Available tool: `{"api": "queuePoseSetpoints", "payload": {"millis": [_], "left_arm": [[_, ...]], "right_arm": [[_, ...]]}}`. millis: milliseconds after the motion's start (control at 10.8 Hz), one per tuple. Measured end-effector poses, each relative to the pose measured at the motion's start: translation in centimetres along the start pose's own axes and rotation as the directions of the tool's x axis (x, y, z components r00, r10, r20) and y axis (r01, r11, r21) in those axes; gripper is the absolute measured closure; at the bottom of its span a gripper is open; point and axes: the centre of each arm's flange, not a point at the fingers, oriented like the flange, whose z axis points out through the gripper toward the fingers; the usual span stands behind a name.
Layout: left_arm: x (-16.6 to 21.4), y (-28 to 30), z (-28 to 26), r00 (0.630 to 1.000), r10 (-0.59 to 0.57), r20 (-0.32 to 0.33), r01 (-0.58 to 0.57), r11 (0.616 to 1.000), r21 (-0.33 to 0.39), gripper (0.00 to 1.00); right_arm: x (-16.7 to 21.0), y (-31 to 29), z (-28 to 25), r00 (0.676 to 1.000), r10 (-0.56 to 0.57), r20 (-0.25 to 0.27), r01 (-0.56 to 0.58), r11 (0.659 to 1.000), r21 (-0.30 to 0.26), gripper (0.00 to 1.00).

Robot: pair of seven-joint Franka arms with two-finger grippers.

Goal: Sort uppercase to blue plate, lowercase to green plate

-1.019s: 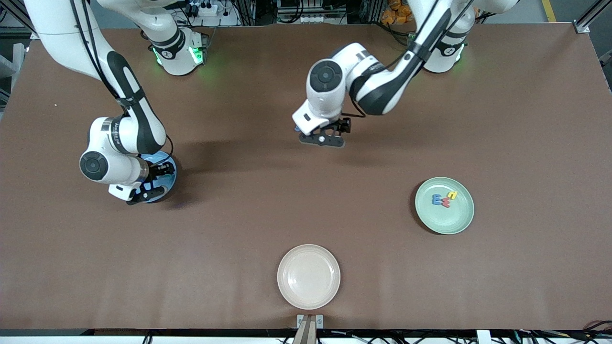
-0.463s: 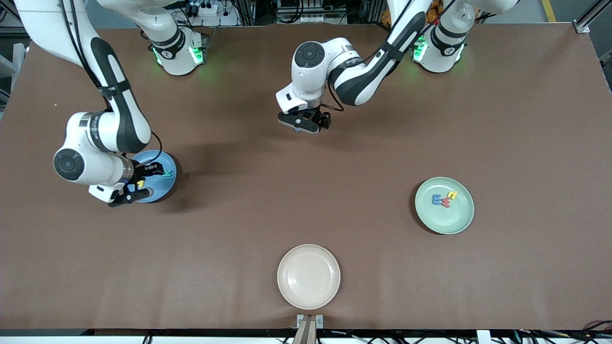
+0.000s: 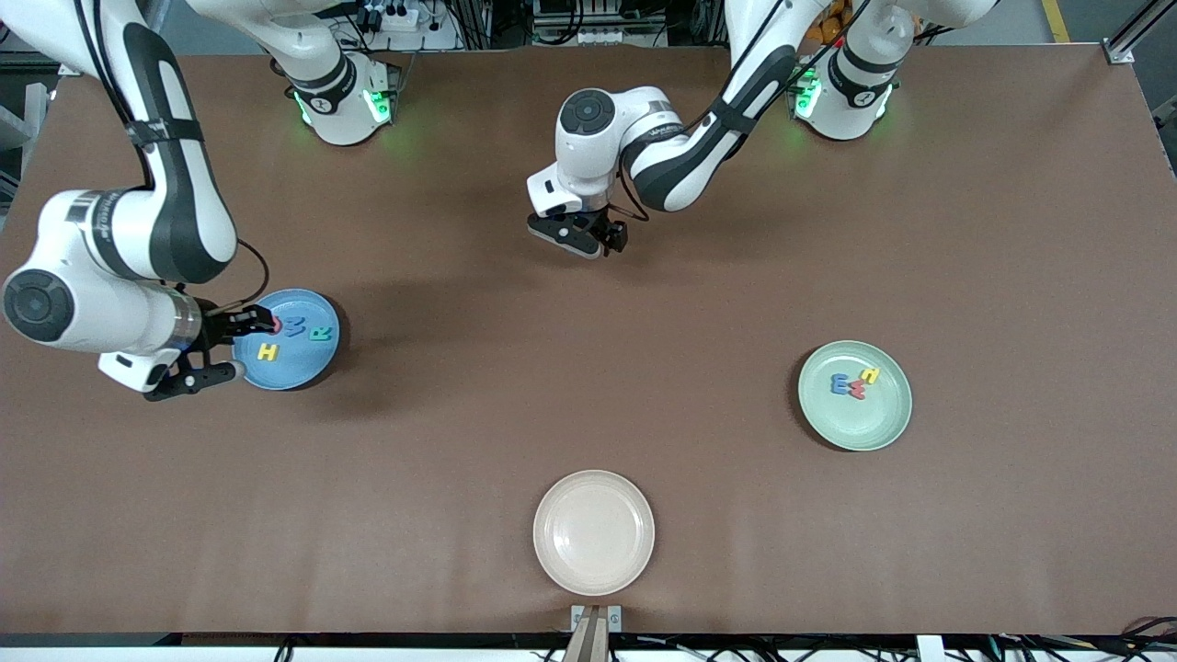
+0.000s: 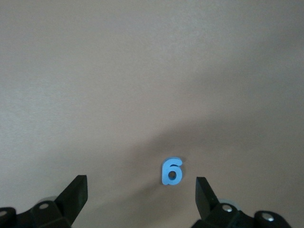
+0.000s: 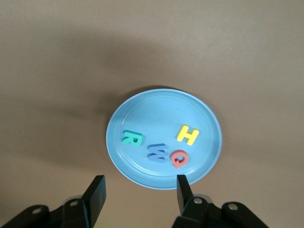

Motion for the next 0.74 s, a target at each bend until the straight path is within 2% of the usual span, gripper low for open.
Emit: {"api": "queuePoseSetpoints", "payload": {"millis": [278, 463, 649, 741], "left_arm": [[-0.6, 0.7, 0.9, 1.000, 0.013, 0.011, -0.013, 1.000, -0.002, 0.00], [-0.9, 1.1, 1.4, 1.000, 0.019, 0.017, -0.019, 1.000, -0.003, 0.00], [-1.2, 1.4, 1.8, 0.999, 0.025, 0.024, -0.025, 1.000, -0.003, 0.00], [-1.5, 1.6, 2.3, 0.999, 0.030, 0.030, -0.030, 1.000, -0.003, 0.00]], "right_arm": [[-0.8, 0.2, -5.1, 0.999, 0.042, 0.011, -0.042, 0.998, -0.043, 0.31], [-1.6, 0.2, -8.8, 0.998, 0.060, -0.022, -0.061, 0.997, -0.051, 0.31], [-3.0, 1.0, -11.5, 0.993, 0.091, -0.068, -0.095, 0.994, -0.052, 0.22], [-3.6, 1.5, -12.8, 0.990, 0.102, -0.092, -0.107, 0.993, -0.052, 0.11]]}}
